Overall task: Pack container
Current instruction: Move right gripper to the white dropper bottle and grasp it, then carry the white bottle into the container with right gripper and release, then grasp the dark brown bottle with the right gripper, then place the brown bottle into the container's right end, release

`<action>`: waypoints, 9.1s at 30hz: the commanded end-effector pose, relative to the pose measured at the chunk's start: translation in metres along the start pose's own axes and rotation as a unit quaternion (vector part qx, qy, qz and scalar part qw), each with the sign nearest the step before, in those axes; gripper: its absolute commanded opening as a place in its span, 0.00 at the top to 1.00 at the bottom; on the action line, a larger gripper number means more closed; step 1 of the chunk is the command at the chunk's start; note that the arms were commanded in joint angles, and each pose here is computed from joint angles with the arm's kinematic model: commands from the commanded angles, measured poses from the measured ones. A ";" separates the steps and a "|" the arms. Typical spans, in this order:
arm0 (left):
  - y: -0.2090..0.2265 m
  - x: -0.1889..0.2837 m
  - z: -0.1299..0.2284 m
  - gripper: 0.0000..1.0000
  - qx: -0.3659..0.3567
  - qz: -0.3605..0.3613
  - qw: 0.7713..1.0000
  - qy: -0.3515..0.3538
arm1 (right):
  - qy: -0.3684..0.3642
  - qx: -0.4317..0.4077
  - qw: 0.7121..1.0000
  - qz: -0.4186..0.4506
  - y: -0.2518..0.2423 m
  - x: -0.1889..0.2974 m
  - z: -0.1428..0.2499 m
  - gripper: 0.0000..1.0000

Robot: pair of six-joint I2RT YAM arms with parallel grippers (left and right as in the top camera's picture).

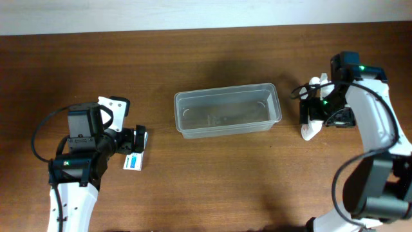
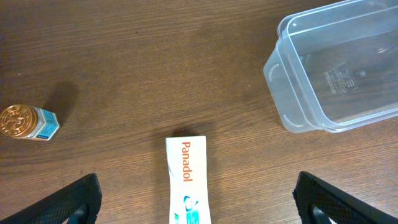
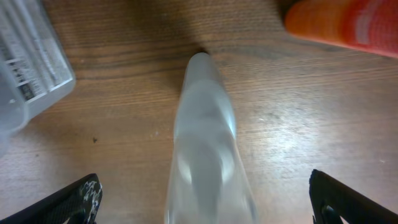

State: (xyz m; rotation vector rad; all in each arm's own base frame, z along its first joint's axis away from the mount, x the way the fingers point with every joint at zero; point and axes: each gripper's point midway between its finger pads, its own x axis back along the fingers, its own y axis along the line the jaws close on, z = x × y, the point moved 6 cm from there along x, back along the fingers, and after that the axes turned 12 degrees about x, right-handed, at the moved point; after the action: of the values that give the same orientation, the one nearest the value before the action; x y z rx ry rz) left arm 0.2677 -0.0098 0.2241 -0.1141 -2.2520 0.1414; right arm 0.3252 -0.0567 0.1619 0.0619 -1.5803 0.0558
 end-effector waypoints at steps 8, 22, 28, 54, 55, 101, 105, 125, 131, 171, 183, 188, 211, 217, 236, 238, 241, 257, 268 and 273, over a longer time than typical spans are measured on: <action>-0.002 0.003 -0.006 0.01 -0.006 0.007 1.000 -0.007 | -0.004 0.005 1.000 -0.008 -0.003 -0.018 -0.016 0.04; -0.002 0.003 -0.006 0.01 -0.006 0.007 1.000 -0.007 | 0.009 0.005 1.000 -0.011 -0.002 -0.018 -0.012 0.40; -0.002 0.003 -0.006 0.01 -0.006 0.007 1.000 -0.007 | 0.015 0.005 1.000 -0.012 -0.002 -0.018 -0.010 0.50; -0.002 0.003 -0.006 0.01 -0.006 0.007 1.000 -0.007 | 0.008 0.005 1.000 -0.010 -0.002 -0.018 -0.012 0.76; -0.002 0.003 -0.006 0.01 -0.006 0.007 1.000 -0.007 | 0.008 0.005 1.000 -0.010 -0.002 -0.018 -0.012 0.77; -0.002 0.003 -0.006 0.01 -0.006 0.007 1.000 -0.007 | -0.060 0.156 0.985 -0.033 0.134 0.049 -0.085 0.87; -0.002 0.003 -0.006 0.01 -0.006 0.007 1.000 -0.007 | -0.032 0.155 0.987 -0.033 0.133 0.027 -0.090 0.88; -0.002 0.003 -0.006 0.01 -0.006 0.007 1.000 -0.007 | -0.016 0.154 0.987 -0.032 0.134 0.000 -0.100 0.43; -0.002 0.003 -0.006 0.01 -0.006 0.007 1.000 -0.007 | -0.017 0.154 0.987 -0.032 0.134 0.001 -0.100 0.42; -0.002 0.003 -0.006 0.00 -0.006 0.005 1.000 -0.007 | -0.040 0.016 0.999 -0.010 -0.027 0.014 -0.118 0.00; -0.002 0.003 -0.006 0.01 -0.006 0.006 1.000 -0.007 | -0.008 0.015 1.000 -0.018 -0.029 -0.026 -0.126 0.33; -0.002 0.003 -0.006 0.00 -0.006 0.006 1.000 -0.007 | -0.011 0.015 1.000 -0.018 -0.029 -0.026 -0.127 0.60; -0.002 0.003 -0.008 0.01 -0.006 0.006 1.000 -0.011 | -0.069 0.021 0.997 -0.012 -0.020 0.045 -0.122 0.77; -0.002 0.003 -0.008 0.01 -0.007 0.006 1.000 -0.013 | -0.126 0.049 0.991 -0.009 0.010 0.123 -0.096 0.77; -0.002 0.003 -0.007 0.01 -0.006 0.006 1.000 -0.009 | -0.115 0.113 0.986 -0.037 0.128 0.165 -0.035 0.82; -0.002 0.003 -0.007 0.01 -0.006 0.006 1.000 -0.009 | -0.094 0.111 0.989 -0.037 0.131 0.155 -0.030 0.82; -0.002 0.003 -0.007 0.01 -0.006 0.006 1.000 -0.009 | -0.053 0.111 0.992 -0.020 0.127 0.136 -0.022 0.82; -0.002 0.003 -0.007 0.01 -0.006 0.006 1.000 -0.008 | -0.062 0.112 0.992 0.001 0.125 0.089 -0.044 0.82; -0.002 0.003 -0.007 0.01 -0.006 0.006 1.000 -0.009 | -0.029 0.116 0.993 0.001 0.128 0.056 -0.046 0.82; -0.002 0.003 -0.007 0.01 -0.006 0.006 1.000 -0.009 | -0.030 0.116 0.993 0.001 0.129 0.033 -0.048 0.82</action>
State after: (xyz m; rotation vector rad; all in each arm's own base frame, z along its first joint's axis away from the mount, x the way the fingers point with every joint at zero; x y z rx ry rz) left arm 0.2683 -0.0098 0.2239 -0.1141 -2.2523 0.1414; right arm 0.3644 0.0725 0.2066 0.2536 -1.6386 0.2230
